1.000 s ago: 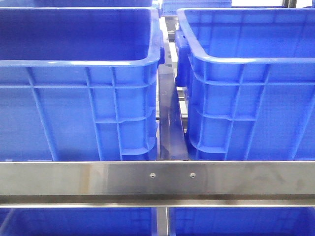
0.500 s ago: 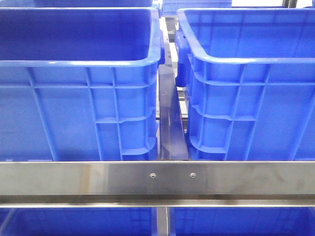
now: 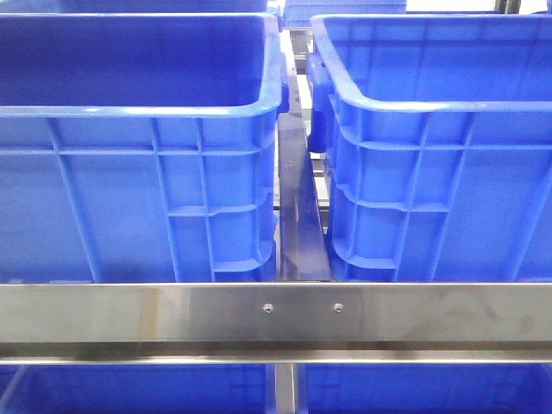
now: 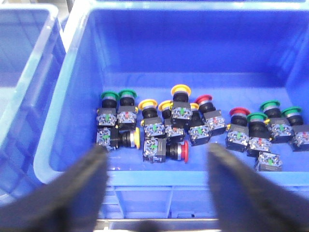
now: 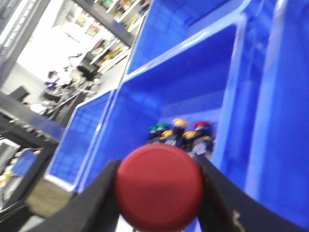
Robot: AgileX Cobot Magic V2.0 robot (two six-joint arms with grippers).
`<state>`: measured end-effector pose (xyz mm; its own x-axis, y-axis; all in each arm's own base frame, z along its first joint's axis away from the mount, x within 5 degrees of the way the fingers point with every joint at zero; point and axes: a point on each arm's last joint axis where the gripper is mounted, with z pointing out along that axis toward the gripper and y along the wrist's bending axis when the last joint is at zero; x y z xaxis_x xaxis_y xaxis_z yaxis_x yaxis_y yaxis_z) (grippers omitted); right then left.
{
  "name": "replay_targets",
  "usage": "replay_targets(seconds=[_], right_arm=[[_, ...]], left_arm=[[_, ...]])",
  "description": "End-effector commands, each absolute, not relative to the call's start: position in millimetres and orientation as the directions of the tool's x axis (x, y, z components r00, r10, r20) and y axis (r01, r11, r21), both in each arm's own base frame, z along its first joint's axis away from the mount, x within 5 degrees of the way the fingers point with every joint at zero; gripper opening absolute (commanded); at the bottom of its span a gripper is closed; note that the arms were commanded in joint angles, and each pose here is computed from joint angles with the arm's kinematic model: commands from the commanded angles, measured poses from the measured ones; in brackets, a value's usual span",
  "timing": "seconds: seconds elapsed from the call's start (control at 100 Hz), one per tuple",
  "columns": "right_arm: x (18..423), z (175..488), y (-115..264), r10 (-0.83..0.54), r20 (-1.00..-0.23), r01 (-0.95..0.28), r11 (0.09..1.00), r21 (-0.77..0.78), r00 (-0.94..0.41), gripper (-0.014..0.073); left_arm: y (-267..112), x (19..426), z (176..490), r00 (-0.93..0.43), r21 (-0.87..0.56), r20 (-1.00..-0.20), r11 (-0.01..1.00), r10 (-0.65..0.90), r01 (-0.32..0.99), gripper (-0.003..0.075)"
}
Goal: Pick red and yellow buttons and place in box
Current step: 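Carry the red button with the right gripper over the empty bin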
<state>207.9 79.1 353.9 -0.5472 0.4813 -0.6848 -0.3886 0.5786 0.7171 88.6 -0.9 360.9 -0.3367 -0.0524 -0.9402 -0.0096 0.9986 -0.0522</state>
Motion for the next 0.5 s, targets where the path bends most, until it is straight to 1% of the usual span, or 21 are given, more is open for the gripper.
replay_targets(seconds=[0.0, 0.02, 0.07, 0.13, 0.21, 0.3, 0.4, 0.49], right_arm=[[208.9, 371.3, 74.8, 0.513, -0.721, -0.418, 0.591, 0.69, -0.466, 0.0127], [209.4, 371.2, 74.2, 0.509, -0.73, -0.418, 0.602, 0.681, -0.457, 0.0127], [211.7, 371.7, 71.1, 0.506, -0.751, -0.404, 0.637, 0.657, -0.423, 0.0127], [214.3, 372.7, 67.3, 0.496, -0.78, -0.388, 0.68, 0.622, -0.382, 0.0127], [218.4, 376.1, 60.5, 0.475, -0.823, -0.352, 0.747, 0.564, -0.311, 0.0127], [222.3, 379.6, 52.1, 0.419, -0.879, -0.301, 0.828, 0.473, -0.228, 0.0127], [229.3, 380.2, 40.4, 0.355, -0.921, -0.194, 0.904, 0.381, -0.159, 0.0127], [240.4, 375.0, 32.6, 0.3, -0.943, -0.1, 0.943, 0.316, -0.146, 0.0127]], left_arm=[[-0.5, 85.4, 376.6, -0.219, -0.062, -0.974, 0.998, -0.062, -0.007, 0.0213], [-0.4, 84.8, 377.0, -0.215, -0.062, -0.975, 0.998, -0.062, -0.007, 0.0186], [-0.4, 84.4, 377.2, -0.212, -0.062, -0.975, 0.998, -0.062, -0.007, 0.0081], [-0.4, 84.4, 377.2, -0.212, -0.062, -0.975, 0.998, -0.062, -0.007, -0.0015], [-0.4, 84.4, 377.2, -0.212, -0.062, -0.975, 0.998, -0.062, -0.007, -0.0019], [-0.4, 84.4, 377.2, -0.212, -0.062, -0.975, 0.998, -0.062, -0.007, -0.0019], [-0.4, 84.4, 377.2, -0.212, -0.062, -0.975, 0.998, -0.062, -0.007, -0.0019], [-0.4, 84.4, 377.2, -0.212, -0.062, -0.975, 0.998, -0.062, -0.007, -0.0019]])
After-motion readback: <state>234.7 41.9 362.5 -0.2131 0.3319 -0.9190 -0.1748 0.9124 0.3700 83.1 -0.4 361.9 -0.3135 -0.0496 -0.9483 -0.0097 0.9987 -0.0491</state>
